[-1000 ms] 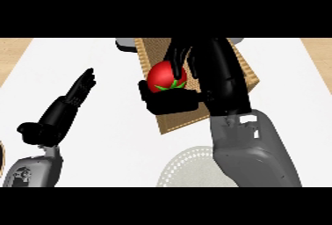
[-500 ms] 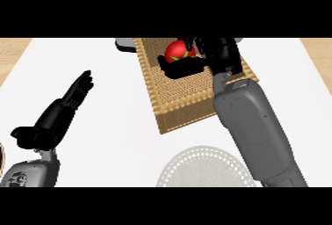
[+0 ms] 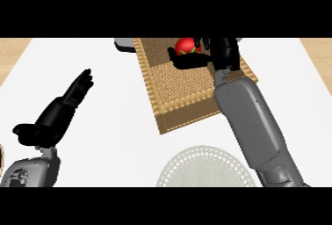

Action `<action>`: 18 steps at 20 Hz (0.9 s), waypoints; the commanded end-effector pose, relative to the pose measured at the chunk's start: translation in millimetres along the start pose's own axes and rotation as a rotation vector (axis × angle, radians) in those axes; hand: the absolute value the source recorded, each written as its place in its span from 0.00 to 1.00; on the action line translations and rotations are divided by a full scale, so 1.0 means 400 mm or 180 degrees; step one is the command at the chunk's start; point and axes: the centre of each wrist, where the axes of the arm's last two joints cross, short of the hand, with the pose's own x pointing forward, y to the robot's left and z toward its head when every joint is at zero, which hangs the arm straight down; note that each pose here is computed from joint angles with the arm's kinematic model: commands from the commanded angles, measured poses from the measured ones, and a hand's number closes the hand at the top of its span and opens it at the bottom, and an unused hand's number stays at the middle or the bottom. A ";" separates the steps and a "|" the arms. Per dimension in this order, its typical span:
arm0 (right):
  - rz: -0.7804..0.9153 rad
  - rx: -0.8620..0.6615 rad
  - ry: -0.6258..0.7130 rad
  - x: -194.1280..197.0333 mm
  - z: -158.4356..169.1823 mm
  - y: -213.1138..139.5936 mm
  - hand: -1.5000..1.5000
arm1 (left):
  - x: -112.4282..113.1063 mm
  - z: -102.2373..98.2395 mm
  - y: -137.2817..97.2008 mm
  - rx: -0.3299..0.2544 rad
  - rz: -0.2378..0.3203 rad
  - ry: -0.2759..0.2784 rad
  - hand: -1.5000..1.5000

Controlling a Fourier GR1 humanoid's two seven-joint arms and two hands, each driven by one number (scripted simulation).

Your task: Pick the tomato from the placemat and place it in the basket

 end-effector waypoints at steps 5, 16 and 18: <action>-0.0119 -0.0096 -0.0043 -0.019 -0.067 -0.004 0.00 | -0.015 -0.012 -0.028 -0.0028 -0.0014 -0.0013 0.50; -0.0789 -0.0207 -0.0095 -0.024 -0.128 -0.095 0.00 | 0.004 -0.008 0.016 0.0035 0.0008 0.0006 0.50; -0.1011 -0.0363 0.0074 -0.049 -0.131 -0.139 0.00 | 0.006 0.005 0.018 -0.0030 0.0001 -0.0028 0.50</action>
